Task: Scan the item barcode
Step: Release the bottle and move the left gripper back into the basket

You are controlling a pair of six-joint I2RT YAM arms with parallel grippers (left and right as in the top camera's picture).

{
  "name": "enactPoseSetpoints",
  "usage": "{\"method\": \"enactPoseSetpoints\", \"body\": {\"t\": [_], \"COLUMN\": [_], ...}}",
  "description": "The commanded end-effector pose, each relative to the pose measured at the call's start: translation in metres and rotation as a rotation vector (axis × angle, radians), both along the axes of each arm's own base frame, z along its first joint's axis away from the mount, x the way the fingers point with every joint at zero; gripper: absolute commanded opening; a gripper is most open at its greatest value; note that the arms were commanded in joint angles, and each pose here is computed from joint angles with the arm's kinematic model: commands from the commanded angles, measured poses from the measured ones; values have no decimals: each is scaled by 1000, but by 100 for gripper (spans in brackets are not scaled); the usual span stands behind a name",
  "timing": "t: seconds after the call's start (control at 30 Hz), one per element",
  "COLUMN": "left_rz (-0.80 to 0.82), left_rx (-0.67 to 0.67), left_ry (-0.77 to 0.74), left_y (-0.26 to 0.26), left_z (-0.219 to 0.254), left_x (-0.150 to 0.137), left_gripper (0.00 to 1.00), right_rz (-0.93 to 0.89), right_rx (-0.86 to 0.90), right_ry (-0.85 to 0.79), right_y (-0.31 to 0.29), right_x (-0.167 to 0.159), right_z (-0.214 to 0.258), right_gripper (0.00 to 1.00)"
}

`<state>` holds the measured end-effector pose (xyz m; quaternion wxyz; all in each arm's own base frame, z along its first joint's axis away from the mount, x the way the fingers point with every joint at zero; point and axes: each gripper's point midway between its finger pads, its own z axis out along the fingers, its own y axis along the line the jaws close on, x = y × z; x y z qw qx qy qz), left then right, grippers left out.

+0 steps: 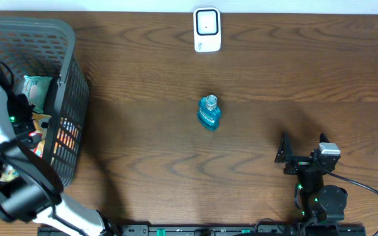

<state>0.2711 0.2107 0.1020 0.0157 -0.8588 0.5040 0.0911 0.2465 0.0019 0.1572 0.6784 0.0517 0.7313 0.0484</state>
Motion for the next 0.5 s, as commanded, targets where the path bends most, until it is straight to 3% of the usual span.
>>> {"method": "enactPoseSetpoints", "body": {"t": [0.0, 0.3, 0.4, 0.47], "left_rz": [153, 137, 102, 57], "left_rx": [-31, -23, -52, -87], "left_ry": [79, 232, 285, 324], "left_y": [-6, 3, 1, -3], "left_z": [-20, -61, -76, -86], "left_x": [-12, -23, -29, -34], "left_gripper": [98, 100, 73, 46], "right_rz": [-11, -11, -11, -11], "right_rx": [-15, -15, -15, -15], "right_ry": [-1, -1, -1, -1], "right_y": [-2, -2, -2, -2], "right_x": [0, 0, 0, 0], "right_z": [0, 0, 0, 0], "right_gripper": [99, 99, 99, 99]}}
